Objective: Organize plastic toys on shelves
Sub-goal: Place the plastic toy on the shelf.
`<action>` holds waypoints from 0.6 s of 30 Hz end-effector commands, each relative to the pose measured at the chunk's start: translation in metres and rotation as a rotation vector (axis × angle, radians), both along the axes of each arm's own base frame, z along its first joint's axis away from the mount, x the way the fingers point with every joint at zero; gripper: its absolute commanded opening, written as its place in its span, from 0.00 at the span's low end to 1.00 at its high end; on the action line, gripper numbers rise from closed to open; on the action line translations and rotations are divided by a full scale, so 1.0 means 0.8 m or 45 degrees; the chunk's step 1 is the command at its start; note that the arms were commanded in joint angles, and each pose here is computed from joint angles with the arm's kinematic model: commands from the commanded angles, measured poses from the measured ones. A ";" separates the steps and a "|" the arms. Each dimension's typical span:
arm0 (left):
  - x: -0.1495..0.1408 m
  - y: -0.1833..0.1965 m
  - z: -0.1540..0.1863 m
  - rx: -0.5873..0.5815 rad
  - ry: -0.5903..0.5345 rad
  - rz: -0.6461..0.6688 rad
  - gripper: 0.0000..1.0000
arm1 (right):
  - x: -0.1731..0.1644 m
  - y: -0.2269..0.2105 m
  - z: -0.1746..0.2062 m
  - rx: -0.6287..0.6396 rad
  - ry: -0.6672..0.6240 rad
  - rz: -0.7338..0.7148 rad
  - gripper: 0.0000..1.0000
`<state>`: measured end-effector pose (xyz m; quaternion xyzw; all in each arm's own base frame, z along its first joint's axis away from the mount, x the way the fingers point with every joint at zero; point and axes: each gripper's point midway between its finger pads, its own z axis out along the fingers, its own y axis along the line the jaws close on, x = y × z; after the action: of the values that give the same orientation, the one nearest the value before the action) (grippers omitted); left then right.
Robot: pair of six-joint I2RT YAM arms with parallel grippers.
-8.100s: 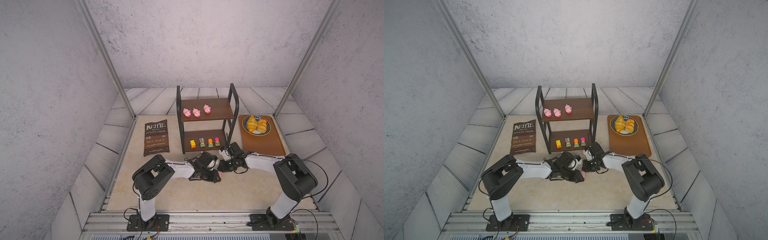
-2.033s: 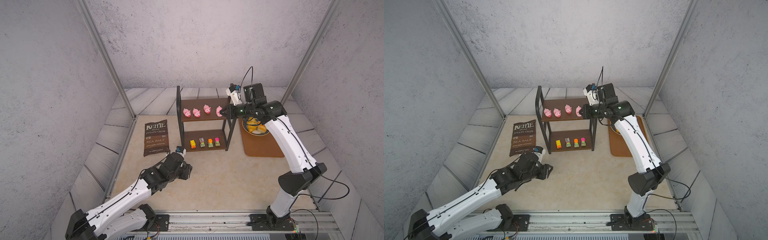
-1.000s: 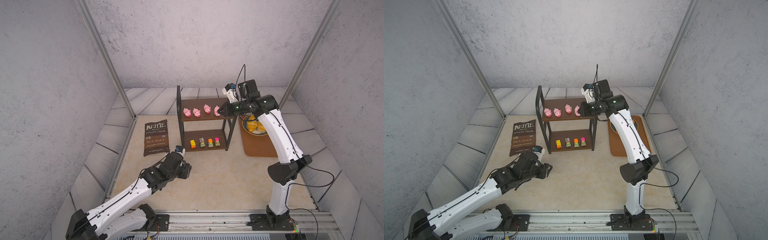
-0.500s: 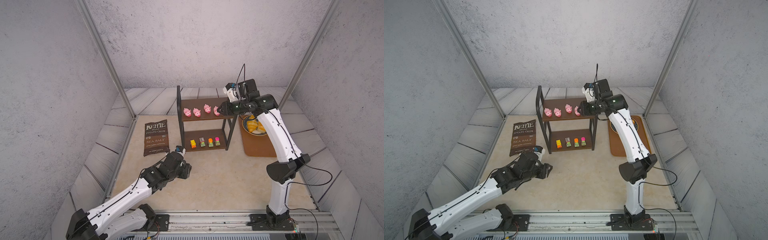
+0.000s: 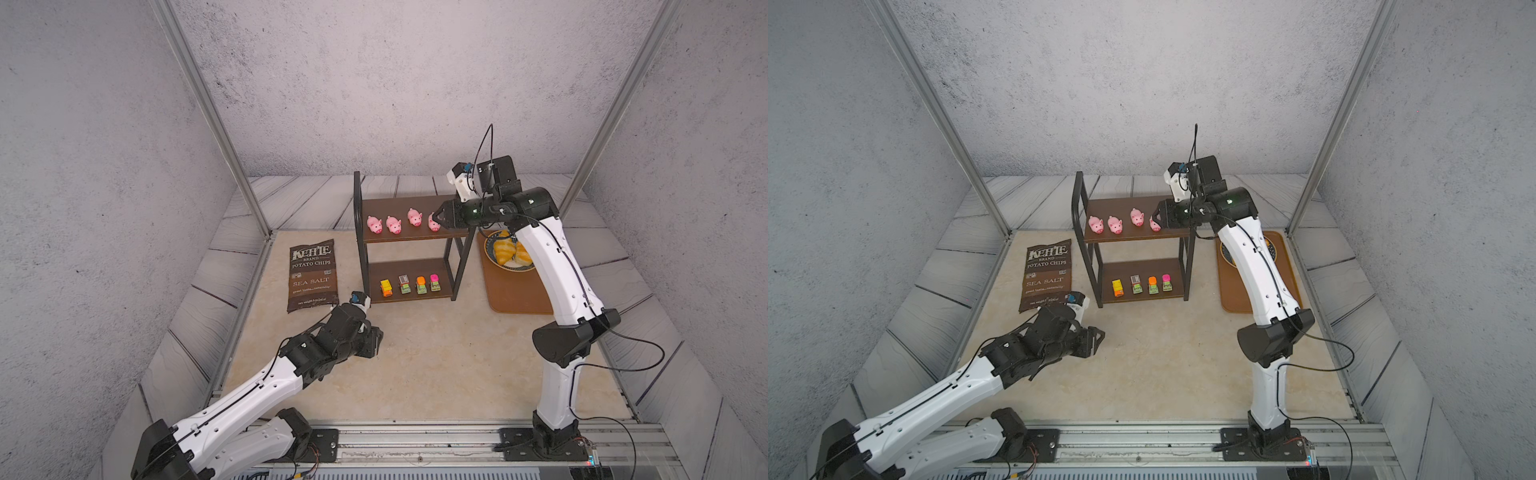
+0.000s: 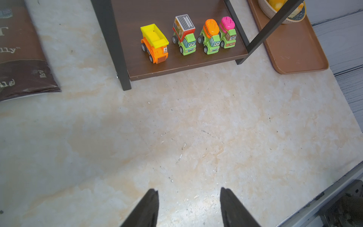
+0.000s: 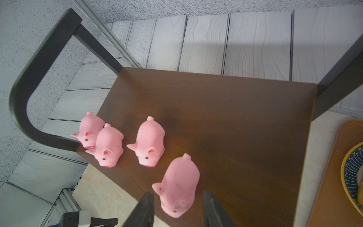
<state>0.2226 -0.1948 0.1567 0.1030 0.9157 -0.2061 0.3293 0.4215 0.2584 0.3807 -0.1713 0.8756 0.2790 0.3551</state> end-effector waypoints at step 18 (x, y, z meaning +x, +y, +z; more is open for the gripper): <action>0.043 0.087 0.061 0.183 -0.309 0.332 0.65 | -0.089 0.008 0.078 0.112 -0.348 0.298 0.55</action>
<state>0.2457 -0.1469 0.1872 0.0530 0.9010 -0.1265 0.4116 0.3767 0.2703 0.4013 -0.2612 0.8245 0.3235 0.3838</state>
